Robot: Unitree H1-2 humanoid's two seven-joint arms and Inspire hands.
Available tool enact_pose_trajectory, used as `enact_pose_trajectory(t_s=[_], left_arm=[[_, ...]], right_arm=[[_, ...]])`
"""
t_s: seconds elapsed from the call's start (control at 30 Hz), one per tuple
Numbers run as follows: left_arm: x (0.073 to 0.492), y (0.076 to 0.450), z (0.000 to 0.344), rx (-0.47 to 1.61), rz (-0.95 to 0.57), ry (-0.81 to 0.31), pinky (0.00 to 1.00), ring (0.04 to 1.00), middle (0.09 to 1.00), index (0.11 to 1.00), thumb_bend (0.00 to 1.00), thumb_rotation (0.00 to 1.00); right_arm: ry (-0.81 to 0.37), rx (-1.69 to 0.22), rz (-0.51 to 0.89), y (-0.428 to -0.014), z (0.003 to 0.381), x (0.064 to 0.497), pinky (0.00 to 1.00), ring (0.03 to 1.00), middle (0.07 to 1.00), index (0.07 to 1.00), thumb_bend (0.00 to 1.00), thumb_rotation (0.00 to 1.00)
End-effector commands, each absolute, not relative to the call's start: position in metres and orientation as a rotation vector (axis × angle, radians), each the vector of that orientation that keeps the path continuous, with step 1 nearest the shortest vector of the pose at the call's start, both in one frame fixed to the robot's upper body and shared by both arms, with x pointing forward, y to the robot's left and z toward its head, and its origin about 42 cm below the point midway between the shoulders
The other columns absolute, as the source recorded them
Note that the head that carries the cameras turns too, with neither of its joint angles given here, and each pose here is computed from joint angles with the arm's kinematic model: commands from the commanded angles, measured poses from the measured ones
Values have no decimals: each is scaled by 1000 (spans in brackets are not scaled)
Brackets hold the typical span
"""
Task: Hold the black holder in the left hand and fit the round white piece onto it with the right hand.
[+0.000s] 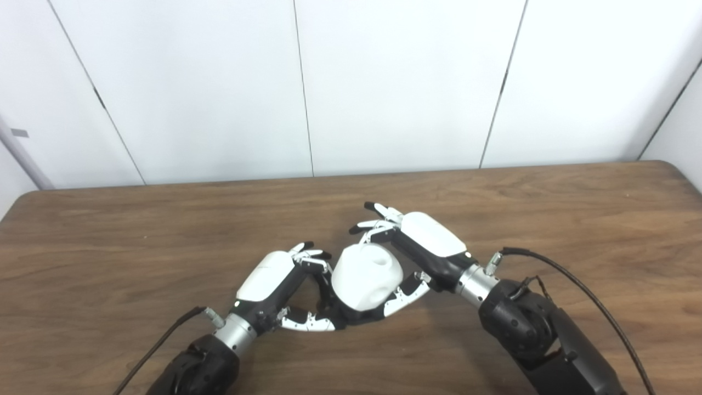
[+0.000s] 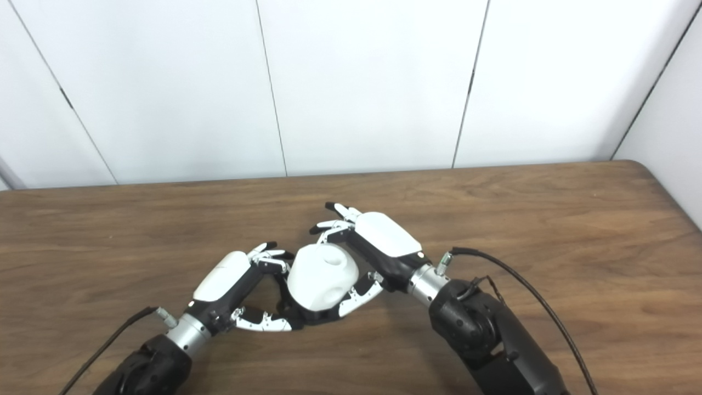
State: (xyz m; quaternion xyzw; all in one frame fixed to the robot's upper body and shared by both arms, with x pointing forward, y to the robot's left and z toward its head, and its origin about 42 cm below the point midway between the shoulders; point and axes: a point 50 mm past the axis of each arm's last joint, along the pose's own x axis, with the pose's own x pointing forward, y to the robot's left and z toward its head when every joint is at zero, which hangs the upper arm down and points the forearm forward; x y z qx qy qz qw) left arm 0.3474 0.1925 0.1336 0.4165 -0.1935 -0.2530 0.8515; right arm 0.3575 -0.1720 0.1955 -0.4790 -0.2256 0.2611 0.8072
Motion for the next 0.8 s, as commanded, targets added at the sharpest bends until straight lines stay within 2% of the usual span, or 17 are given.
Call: enact_pose_trajectory(t_s=[0.0, 0.47, 0.77], left_arm=[[345, 184, 137, 880, -554, -423, 967, 846, 654, 481, 523, 51], [348, 171, 134, 858, -556, -419, 981, 850, 657, 482, 522, 50], [347, 160, 135, 856, -556, -443, 978, 848, 653, 482, 523, 52]], right_arm=[[-543, -1079, 579, -172, 200, 359, 1000, 998, 823, 483, 518, 146], [-707, -1179, 601, -175, 226, 354, 1000, 980, 797, 482, 520, 140], [-731, -1293, 640, -173, 247, 353, 1000, 962, 778, 481, 522, 138]])
